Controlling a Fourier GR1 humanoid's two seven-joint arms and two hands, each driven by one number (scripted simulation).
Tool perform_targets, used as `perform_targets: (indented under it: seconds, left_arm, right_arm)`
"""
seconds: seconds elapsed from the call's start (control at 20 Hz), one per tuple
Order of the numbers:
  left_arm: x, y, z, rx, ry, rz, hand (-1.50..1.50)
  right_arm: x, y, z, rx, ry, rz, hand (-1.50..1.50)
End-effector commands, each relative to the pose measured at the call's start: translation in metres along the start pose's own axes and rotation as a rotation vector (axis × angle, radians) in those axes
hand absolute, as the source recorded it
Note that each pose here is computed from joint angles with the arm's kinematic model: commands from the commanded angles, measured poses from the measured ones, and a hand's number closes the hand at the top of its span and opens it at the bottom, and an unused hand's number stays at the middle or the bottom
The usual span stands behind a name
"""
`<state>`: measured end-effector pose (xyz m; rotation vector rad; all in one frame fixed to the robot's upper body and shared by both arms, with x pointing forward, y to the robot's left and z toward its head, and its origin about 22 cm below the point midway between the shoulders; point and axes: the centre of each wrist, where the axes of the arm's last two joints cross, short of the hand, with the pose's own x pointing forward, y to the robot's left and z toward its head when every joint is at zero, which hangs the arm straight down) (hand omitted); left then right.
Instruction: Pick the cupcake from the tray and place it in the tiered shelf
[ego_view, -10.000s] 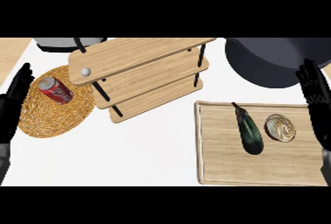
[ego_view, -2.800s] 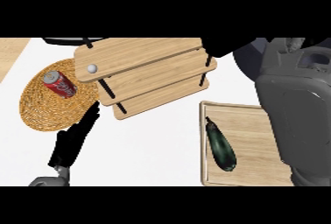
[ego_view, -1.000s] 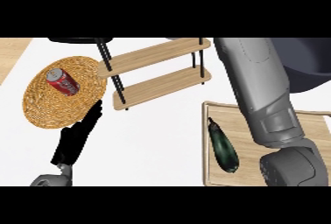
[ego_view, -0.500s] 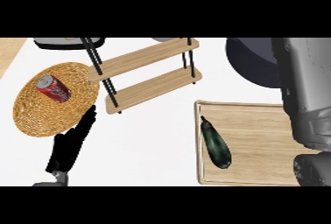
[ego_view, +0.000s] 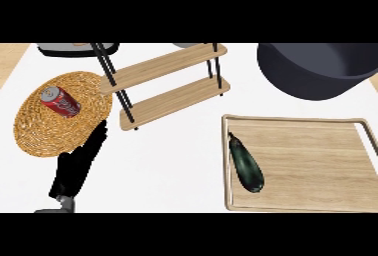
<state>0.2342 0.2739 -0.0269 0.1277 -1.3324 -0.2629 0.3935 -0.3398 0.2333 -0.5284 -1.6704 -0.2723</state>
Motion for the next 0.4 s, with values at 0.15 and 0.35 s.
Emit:
perform_targets:
  seconds: [0.15, 0.35]
  left_arm:
    - [0.000, -0.004, 0.008, -0.023, 0.015, -0.011, 0.00]
    - [0.004, -0.008, -0.007, -0.029, 0.001, -0.004, 0.00]
  right_arm:
    - [0.012, -0.065, 0.012, 0.072, -0.059, 0.045, -1.50]
    - [0.004, -0.086, 0.013, 0.081, -0.005, 0.099, -1.50]
